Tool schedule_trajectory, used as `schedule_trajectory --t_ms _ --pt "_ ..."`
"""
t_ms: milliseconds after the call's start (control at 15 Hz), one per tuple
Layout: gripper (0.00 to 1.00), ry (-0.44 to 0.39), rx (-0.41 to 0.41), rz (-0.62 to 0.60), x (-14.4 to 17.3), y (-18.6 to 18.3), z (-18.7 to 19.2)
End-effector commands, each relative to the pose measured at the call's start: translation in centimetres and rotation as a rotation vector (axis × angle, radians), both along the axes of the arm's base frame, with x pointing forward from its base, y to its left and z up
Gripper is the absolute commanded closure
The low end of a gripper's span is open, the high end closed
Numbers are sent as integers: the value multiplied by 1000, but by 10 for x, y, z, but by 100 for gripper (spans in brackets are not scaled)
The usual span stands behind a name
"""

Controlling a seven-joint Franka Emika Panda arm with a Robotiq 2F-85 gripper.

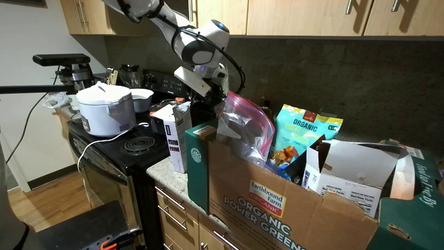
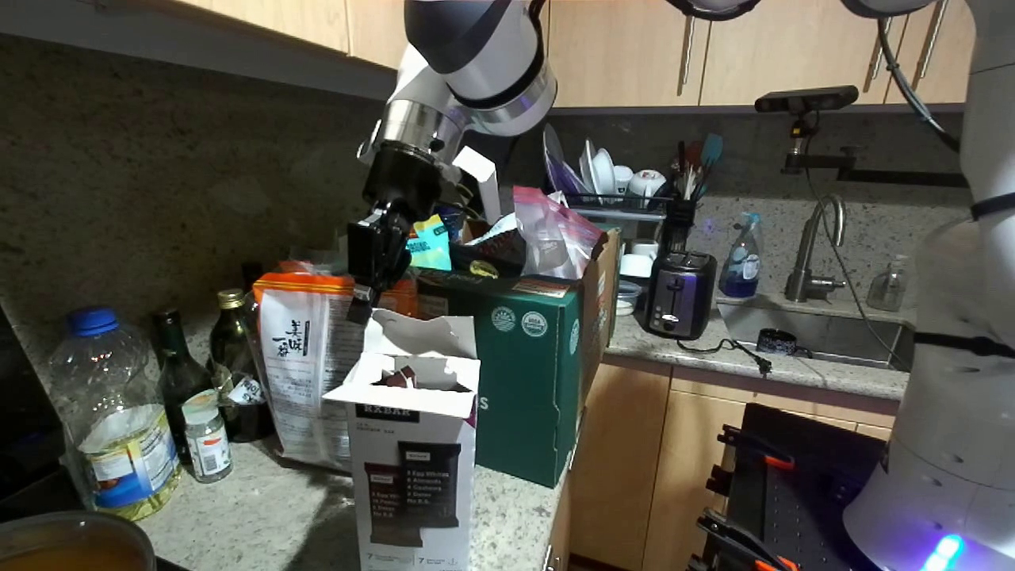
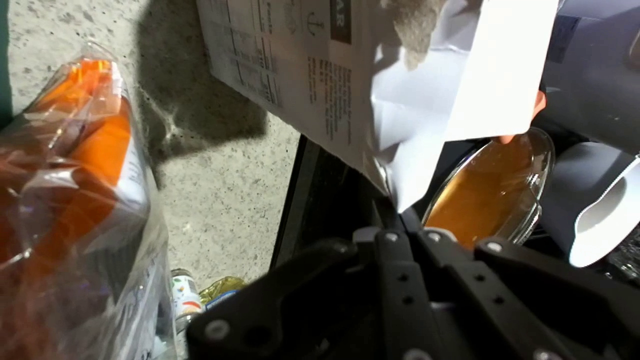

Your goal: Pick up the white box, put it on the table and open it

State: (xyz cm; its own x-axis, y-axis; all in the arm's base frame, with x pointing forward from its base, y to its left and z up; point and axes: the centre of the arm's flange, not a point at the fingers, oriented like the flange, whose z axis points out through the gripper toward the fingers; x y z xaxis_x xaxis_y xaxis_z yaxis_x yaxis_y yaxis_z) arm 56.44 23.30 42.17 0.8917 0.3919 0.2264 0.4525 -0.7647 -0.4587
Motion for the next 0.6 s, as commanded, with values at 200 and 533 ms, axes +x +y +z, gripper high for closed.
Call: schedule_trajectory --t_ms 200,533 --pt "99 -7 48 15 -9 -9 3" --pt "89 -7 55 16 -8 -9 3"
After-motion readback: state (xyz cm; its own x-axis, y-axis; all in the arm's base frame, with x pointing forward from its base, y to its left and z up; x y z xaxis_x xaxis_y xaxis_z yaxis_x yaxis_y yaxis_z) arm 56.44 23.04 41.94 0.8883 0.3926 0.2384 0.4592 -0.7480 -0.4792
